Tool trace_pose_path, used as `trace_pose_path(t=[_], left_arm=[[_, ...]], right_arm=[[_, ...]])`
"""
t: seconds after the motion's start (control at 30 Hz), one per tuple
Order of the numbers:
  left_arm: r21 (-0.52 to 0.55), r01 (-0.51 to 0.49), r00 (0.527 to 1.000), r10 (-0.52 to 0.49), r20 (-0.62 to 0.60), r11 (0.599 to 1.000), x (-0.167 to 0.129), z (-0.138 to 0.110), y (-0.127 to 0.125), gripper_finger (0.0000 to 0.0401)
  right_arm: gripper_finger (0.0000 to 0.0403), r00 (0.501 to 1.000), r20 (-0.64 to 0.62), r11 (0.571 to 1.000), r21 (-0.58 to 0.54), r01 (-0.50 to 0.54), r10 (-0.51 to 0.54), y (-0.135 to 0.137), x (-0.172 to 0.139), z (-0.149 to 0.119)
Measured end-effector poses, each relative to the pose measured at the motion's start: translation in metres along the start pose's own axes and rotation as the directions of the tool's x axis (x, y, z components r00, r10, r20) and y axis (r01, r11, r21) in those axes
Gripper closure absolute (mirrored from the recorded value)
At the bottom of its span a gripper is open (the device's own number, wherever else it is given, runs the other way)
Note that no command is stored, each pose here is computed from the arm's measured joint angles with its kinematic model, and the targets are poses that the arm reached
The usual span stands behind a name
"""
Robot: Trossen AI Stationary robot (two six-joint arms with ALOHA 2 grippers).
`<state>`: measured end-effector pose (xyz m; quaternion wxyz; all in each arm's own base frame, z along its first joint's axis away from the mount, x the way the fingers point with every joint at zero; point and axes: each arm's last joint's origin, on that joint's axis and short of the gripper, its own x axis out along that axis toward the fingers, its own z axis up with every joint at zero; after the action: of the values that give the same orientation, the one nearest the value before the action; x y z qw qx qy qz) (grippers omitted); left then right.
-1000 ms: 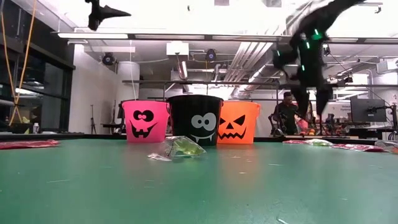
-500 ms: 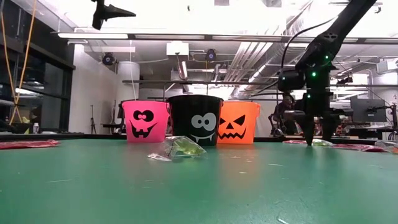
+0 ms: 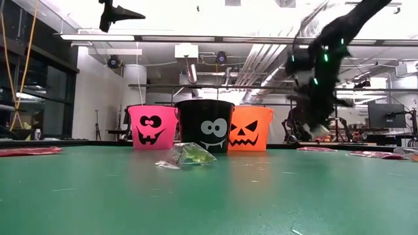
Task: Sort candy by brand, put in halloween buckets
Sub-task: Put the green gummy into the pink bucket
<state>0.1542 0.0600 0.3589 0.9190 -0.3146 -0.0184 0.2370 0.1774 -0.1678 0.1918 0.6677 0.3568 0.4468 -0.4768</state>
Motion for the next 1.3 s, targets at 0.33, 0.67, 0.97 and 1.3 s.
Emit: trace_pose_path(t=[0.33,0.67,0.97,1.3], left_arm=[[0.032,0.050,0.996,-0.053,0.078,0.998,0.000,0.007,-0.005,0.0146],[0.038,0.059,0.995,-0.061,0.073,0.998,0.000,0.007,-0.006,0.0146],[0.011,0.074,0.995,-0.074,0.071,0.997,0.000,0.008,-0.006,0.0146],[-0.005,0.093,0.994,-0.092,0.061,0.996,-0.001,0.008,-0.007,0.0146]], right_arm=[[0.0392,0.749,0.516,0.895,-0.087,-0.437,0.416,0.078,-0.093,0.054],[0.0390,0.660,0.323,0.730,-0.193,-0.656,0.678,0.206,-0.035,0.066],[0.0389,0.565,0.371,0.660,-0.212,-0.721,0.737,0.286,-0.009,0.113],[0.0264,0.626,0.294,0.689,-0.232,-0.687,0.722,0.314,0.004,0.135]])
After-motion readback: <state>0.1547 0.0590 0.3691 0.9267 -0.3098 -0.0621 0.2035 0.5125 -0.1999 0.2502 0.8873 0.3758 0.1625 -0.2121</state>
